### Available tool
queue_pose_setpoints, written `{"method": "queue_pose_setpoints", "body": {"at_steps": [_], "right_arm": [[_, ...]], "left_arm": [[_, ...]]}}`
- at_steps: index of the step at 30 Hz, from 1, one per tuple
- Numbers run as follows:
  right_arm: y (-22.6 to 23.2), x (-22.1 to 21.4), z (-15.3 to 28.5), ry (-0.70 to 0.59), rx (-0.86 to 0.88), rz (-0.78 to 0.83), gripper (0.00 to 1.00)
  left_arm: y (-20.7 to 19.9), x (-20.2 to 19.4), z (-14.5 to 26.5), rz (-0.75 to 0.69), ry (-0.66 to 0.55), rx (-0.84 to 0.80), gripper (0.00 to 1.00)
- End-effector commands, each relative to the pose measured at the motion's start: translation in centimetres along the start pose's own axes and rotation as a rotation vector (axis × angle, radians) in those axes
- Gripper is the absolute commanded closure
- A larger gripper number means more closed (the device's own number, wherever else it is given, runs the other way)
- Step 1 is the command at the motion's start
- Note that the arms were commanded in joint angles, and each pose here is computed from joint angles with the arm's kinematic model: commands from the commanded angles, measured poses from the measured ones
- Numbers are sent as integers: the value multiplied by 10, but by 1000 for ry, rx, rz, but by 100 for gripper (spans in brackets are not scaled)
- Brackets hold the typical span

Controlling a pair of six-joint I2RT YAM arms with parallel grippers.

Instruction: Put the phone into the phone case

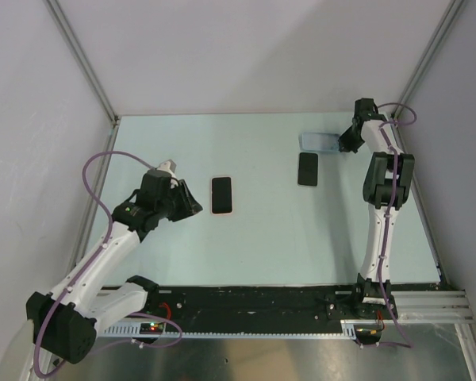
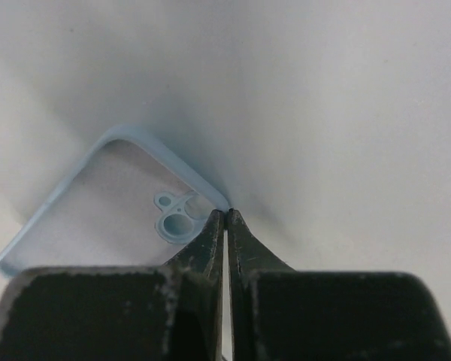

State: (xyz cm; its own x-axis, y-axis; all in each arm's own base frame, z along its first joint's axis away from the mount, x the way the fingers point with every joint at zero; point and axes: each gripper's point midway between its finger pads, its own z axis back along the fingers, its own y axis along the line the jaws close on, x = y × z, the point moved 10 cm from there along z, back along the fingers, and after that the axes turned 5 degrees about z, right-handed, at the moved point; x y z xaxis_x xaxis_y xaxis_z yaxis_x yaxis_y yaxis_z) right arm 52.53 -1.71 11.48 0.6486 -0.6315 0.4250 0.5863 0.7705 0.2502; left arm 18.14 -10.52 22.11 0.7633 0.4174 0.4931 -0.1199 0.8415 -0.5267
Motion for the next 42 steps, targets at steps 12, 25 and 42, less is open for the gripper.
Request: {"method": "queue_pose_setpoints", "body": {"at_steps": [12,25,42], "right_arm": [[19,27,63,-158,369,-194,100],[-6,-14,136,-143,458,-256,100],[-64,-253,204,1,432,-90,100]], "left_arm": [[-6,7,6,8,-45,-39,61],[-10,9,5,136,-66,-20,60],[-37,-31,-7,239,-81,-67,58]]}}
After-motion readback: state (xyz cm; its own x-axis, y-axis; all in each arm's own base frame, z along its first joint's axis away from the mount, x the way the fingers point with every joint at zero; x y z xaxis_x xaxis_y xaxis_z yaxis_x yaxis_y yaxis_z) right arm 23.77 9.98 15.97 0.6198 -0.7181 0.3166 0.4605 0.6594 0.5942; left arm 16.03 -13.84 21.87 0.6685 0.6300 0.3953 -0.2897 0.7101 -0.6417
